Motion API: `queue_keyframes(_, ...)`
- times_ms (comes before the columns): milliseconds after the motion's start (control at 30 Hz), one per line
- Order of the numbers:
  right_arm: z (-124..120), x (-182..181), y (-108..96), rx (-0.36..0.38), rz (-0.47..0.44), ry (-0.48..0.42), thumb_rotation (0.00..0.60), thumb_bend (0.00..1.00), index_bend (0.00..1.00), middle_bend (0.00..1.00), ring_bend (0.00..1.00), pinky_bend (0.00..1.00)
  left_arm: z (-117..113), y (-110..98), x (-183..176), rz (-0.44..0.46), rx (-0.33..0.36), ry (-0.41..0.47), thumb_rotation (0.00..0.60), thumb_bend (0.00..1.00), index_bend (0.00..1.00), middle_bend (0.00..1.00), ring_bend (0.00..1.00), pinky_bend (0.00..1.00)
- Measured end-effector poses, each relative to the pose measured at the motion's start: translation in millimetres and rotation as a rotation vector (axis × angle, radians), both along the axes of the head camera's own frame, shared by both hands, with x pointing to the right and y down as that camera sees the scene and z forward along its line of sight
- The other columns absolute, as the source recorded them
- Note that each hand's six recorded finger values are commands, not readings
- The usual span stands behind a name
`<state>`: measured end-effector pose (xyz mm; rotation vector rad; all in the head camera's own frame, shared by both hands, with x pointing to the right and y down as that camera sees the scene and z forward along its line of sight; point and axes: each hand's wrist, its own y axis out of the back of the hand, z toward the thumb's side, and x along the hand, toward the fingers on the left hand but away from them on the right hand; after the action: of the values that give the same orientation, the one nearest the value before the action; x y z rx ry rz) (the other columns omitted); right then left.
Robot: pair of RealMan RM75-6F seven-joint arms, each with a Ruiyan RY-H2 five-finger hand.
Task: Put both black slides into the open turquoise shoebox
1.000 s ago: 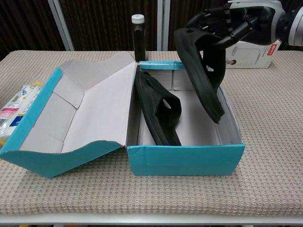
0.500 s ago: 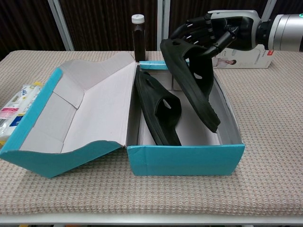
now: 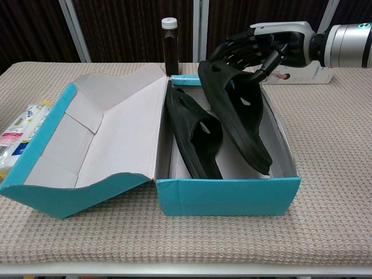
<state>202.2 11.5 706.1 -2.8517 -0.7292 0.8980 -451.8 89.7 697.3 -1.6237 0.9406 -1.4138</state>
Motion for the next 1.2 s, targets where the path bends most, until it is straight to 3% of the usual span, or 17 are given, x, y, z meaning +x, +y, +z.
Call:
queue_keyframes(367, 6.0, -2.1, 3.8, 0.103, -0.05, 0.067, 0.6, 0.11, 0.46, 0.45, 0.34, 0.26, 2.9, 0.0, 0.6, 0.003, -0.005, -0.001, 0.6, 0.13, 0.35, 0.31, 0.22, 0.32)
queue_keyframes(633, 9.5, -5.7, 10.2, 0.092, -0.067, 0.08, 0.6, 0.04, 0.46, 0.42, 0.3, 0.26, 2.8, 0.7, -1.2, -0.002, -0.006, 0.003, 0.6, 0.13, 0.35, 0.31, 0.22, 0.32)
queue_keyframes(767, 6.8, -5.1, 12.6, 0.08, -0.089, 0.082, 0.6, 0.0, 0.4, 0.38, 0.24, 0.26, 3.0, -0.1, 0.2, 0.0, -0.006, 0.009, 0.6, 0.13, 0.35, 0.31, 0.22, 0.32)
queue_keyframes(1200, 1.1, 3.3, 18.4, 0.026, -0.131, 0.105, 0.6, 0.0, 0.18, 0.25, 0.12, 0.23, 2.1, -0.4, 1.8, 0.001, -0.005, 0.02, 0.6, 0.13, 0.35, 0.31, 0.22, 0.32)
